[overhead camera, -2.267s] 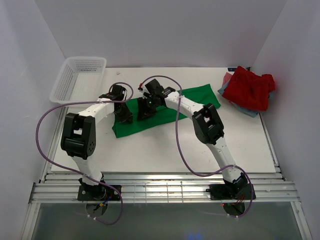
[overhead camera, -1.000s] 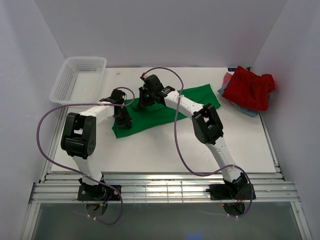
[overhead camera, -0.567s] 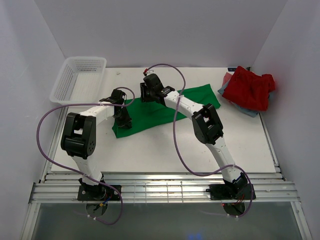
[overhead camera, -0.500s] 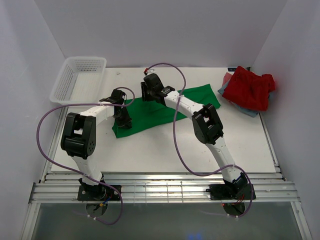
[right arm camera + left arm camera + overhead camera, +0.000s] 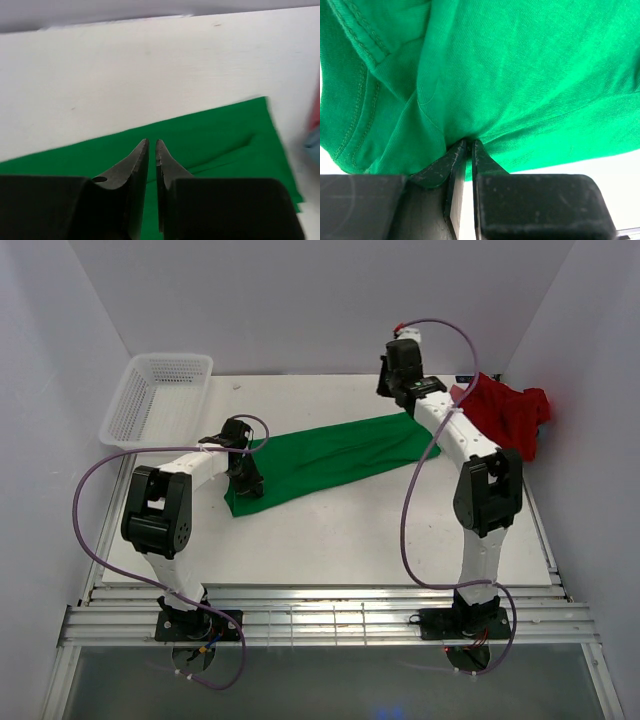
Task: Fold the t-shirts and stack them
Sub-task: Fold the tshirt
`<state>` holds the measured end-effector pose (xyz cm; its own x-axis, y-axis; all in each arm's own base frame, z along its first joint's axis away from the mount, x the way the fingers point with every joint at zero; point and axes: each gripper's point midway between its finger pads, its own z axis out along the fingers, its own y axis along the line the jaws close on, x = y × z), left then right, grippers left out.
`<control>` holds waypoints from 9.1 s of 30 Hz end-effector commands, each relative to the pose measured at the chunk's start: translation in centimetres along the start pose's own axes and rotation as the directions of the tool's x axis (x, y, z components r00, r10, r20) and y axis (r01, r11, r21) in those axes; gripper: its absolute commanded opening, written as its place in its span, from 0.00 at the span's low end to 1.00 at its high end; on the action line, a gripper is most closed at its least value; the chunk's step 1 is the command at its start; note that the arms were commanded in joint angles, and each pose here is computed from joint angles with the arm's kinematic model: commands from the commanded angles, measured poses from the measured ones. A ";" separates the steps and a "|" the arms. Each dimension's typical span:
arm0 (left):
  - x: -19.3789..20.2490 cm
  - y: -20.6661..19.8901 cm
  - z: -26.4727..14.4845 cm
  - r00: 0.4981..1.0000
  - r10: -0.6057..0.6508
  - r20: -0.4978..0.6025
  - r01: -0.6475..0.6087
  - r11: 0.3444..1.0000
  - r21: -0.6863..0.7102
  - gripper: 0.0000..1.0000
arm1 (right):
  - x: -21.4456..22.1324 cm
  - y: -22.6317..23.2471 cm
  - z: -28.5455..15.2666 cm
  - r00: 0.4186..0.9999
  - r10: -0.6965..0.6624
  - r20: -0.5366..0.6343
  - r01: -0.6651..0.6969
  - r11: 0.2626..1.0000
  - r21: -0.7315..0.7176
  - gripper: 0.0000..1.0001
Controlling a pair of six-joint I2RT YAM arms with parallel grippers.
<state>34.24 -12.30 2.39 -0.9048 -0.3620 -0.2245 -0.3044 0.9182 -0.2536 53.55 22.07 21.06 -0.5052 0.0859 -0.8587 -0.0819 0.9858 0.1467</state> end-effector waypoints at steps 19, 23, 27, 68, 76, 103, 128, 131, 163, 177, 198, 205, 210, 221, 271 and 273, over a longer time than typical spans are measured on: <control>-0.3 -1.1 -3.6 1.000 0.005 0.021 -0.006 0.999 0.041 0.22 | 10.2 -11.8 3.8 0.911 -0.014 -0.412 0.105 0.974 0.201 0.11; -0.3 -1.2 -3.3 1.000 0.006 0.014 -0.006 0.999 0.038 0.22 | 13.9 -12.7 3.2 0.855 -0.008 -0.519 0.138 0.967 0.213 0.11; -0.6 -1.4 -2.9 1.000 0.004 0.004 -0.004 0.999 0.040 0.22 | 18.1 -13.1 2.4 0.790 0.000 -0.614 0.157 0.967 0.203 0.10; -15.4 2.0 6.5 0.999 -0.039 0.033 0.042 0.996 -0.084 0.20 | 28.8 -3.5 -18.0 0.424 -0.256 -0.869 0.214 0.960 -0.178 0.09; -17.8 0.6 7.6 0.994 -0.100 0.045 0.101 0.995 -0.021 0.20 | 28.5 0.0 -20.9 0.394 -0.379 -0.837 0.172 0.925 -0.338 0.09; -20.6 -3.3 4.4 0.988 -0.070 0.137 0.058 0.994 0.091 0.20 | 24.0 -6.2 -11.3 0.656 -0.176 -0.734 0.282 0.959 0.021 0.08; -22.9 -5.4 7.6 0.981 -0.107 0.160 0.075 0.979 0.192 0.19 | 34.8 -1.5 -19.3 0.385 -0.379 -0.842 0.232 0.922 -0.310 0.08; -23.2 -6.0 8.0 0.981 -0.104 0.164 0.068 0.975 0.213 0.20 | 34.9 0.5 -20.5 0.366 -0.433 -0.824 0.211 0.901 -0.380 0.08; -22.5 -18.6 -7.7 0.936 -0.010 0.352 -0.180 0.847 0.501 0.69 | 17.4 2.2 -4.9 0.718 -0.375 -0.587 0.289 0.927 -0.238 0.08; -14.9 -18.4 -3.4 0.974 0.083 0.210 -0.167 0.889 0.426 0.49 | 16.7 -0.9 1.8 0.775 -0.290 -0.562 0.219 0.957 -0.191 0.08; -11.5 -16.3 1.5 0.988 0.116 0.101 -0.145 0.926 0.348 0.41 | 15.5 0.5 0.8 0.811 -0.246 -0.530 0.143 0.963 -0.228 0.08; -11.0 -15.8 2.0 0.989 0.120 0.088 -0.143 0.930 0.339 0.40 | 12.0 0.3 0.1 0.850 -0.245 -0.466 0.175 0.966 -0.188 0.08; -11.0 -15.8 2.0 0.988 0.122 0.090 -0.145 0.931 0.334 0.39 | 12.7 1.5 0.0 0.843 -0.246 -0.479 0.138 0.958 -0.251 0.08; -10.6 -15.0 3.1 0.991 0.117 0.065 -0.132 0.941 0.312 0.38 | 19.6 2.1 1.2 0.758 -0.252 -0.602 0.054 0.943 -0.328 0.08; -15.8 -18.9 7.7 0.990 0.069 0.121 -0.110 0.922 0.371 0.37 | 21.7 -5.4 4.9 0.693 -0.061 -0.718 0.036 0.998 -0.050 0.08; -16.2 -18.6 8.1 0.990 0.063 0.125 -0.105 0.925 0.366 0.37 | 21.3 -5.7 5.4 0.700 -0.052 -0.713 0.026 0.999 -0.047 0.08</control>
<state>56.00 -25.97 3.41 -0.8926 -0.3004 -0.3361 -0.0538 0.8112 -0.5822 47.58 21.58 2.42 -0.9439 -0.1085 -0.3118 -0.1829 0.9581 0.2202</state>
